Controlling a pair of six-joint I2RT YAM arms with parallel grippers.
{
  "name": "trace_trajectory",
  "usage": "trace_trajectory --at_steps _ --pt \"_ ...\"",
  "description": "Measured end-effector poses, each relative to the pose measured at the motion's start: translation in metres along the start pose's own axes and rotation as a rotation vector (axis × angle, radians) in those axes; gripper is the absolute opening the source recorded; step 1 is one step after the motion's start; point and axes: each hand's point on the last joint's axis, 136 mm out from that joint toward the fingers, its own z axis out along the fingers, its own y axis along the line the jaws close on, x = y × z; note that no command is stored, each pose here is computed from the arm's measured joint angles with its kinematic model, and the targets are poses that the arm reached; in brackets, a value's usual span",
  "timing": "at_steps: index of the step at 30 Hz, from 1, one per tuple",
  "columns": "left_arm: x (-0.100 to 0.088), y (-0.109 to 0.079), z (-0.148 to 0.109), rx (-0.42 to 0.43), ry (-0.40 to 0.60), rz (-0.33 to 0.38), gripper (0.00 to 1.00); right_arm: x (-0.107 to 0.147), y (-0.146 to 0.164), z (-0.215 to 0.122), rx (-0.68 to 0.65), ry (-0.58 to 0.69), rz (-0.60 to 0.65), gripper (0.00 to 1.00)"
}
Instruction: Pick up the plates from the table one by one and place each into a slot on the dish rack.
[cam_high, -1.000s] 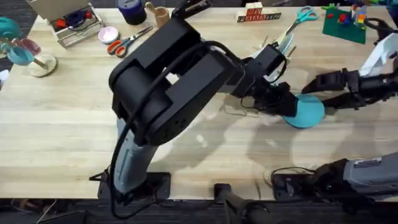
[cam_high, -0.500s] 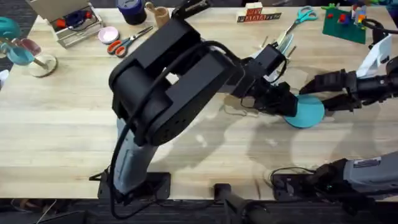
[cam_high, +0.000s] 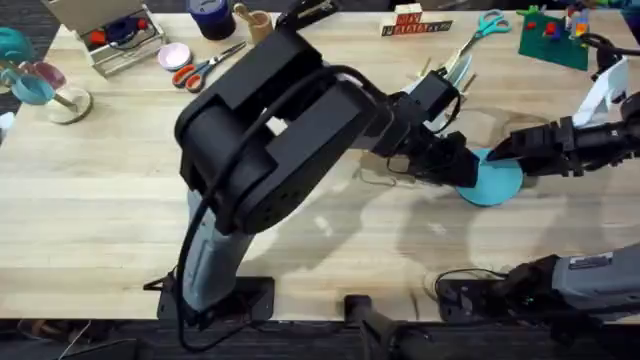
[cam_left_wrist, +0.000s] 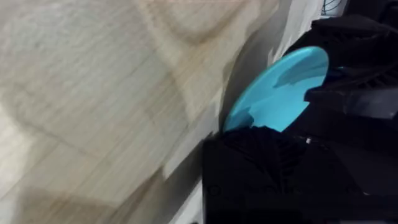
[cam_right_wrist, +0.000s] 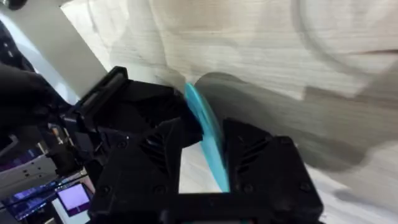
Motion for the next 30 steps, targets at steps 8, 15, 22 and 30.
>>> trace_trajectory --at_steps 8,15,22,30 --pt "0.0003 -0.0003 -0.0005 0.004 0.004 -0.002 0.040 0.0008 -0.0028 -0.0009 0.011 0.002 -0.014 0.097" --pt "0.0002 -0.0011 -0.0028 0.017 0.013 -0.009 0.041 0.0018 -0.0025 -0.0017 0.007 0.003 -0.012 0.032" --pt "0.0001 -0.0012 -0.0029 0.017 0.012 -0.008 0.041 0.0003 -0.0032 -0.0016 0.009 -0.003 -0.018 0.028" --pt "-0.0010 -0.0008 -0.0028 0.014 0.006 -0.001 0.040 -0.0024 -0.0016 -0.0030 0.003 -0.012 -0.024 0.029"
